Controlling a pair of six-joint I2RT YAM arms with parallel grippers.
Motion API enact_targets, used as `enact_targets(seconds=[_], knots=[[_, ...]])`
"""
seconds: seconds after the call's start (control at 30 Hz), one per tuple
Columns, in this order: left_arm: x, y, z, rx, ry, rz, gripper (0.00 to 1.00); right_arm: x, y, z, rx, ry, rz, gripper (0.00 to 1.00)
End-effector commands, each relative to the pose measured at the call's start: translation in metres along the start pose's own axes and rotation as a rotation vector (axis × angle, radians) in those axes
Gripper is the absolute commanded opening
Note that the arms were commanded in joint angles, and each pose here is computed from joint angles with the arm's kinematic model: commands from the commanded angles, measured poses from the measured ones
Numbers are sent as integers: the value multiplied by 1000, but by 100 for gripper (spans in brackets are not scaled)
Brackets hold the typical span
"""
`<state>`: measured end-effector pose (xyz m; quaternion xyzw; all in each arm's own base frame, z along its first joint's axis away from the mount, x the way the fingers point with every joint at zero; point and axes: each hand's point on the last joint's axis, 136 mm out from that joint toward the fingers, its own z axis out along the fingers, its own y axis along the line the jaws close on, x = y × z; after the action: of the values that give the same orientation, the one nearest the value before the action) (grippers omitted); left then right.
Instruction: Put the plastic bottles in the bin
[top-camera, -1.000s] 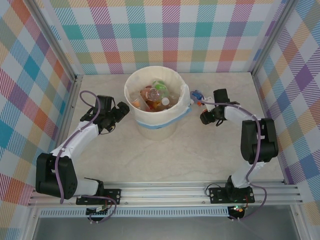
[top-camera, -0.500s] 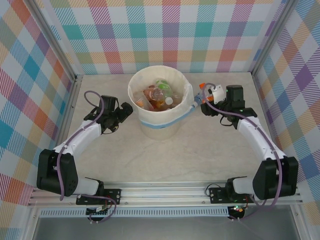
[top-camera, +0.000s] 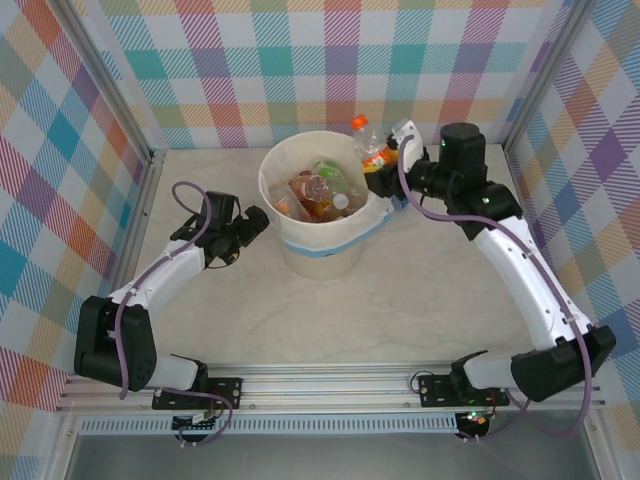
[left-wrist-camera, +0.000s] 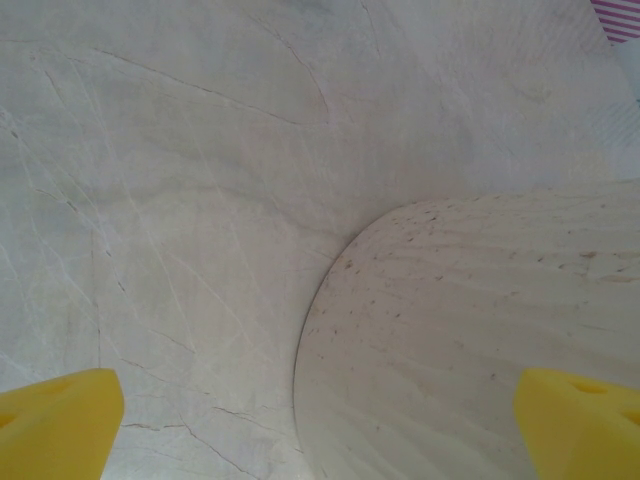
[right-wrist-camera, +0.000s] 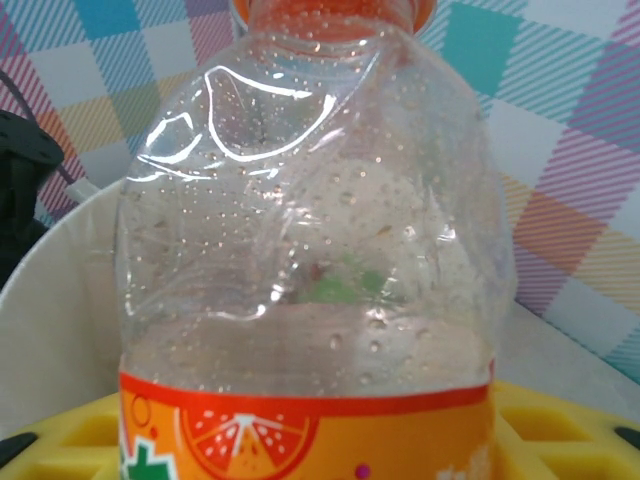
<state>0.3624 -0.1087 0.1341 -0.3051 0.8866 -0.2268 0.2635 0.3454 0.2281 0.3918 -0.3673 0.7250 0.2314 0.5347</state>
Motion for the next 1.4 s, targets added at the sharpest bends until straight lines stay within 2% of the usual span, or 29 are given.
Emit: enact_targets(seconds=[0.0, 0.33, 0.43, 0.6, 0.83, 0.97, 1.13, 1.23, 1.37], knots=[[0, -12, -8, 38, -12, 8, 100, 13, 10, 22, -26, 124, -49, 51], [-2, -11, -11, 40, -27, 15, 100, 25, -18, 75, 127, 330, -51, 53], [-2, -13, -10, 44, -20, 14, 100, 27, -15, 85, 120, 363, -60, 62], [-1, -9, -11, 32, -22, 14, 100, 14, 6, 83, 19, 302, -87, 72], [0, -6, -10, 24, -24, 14, 100, -2, -11, 70, 123, 212, -77, 84], [0, -6, -9, 20, -18, 15, 100, -3, -36, 59, 166, 168, 72, 89], [0, -5, -7, 11, -15, 16, 100, 5, -92, 36, 214, 60, 370, 96], [1, -5, -7, 8, -15, 13, 100, 36, -138, 30, 332, 52, 535, 98], [1, -1, -6, -4, -18, 11, 100, 94, -187, 33, 543, 131, 687, 100]])
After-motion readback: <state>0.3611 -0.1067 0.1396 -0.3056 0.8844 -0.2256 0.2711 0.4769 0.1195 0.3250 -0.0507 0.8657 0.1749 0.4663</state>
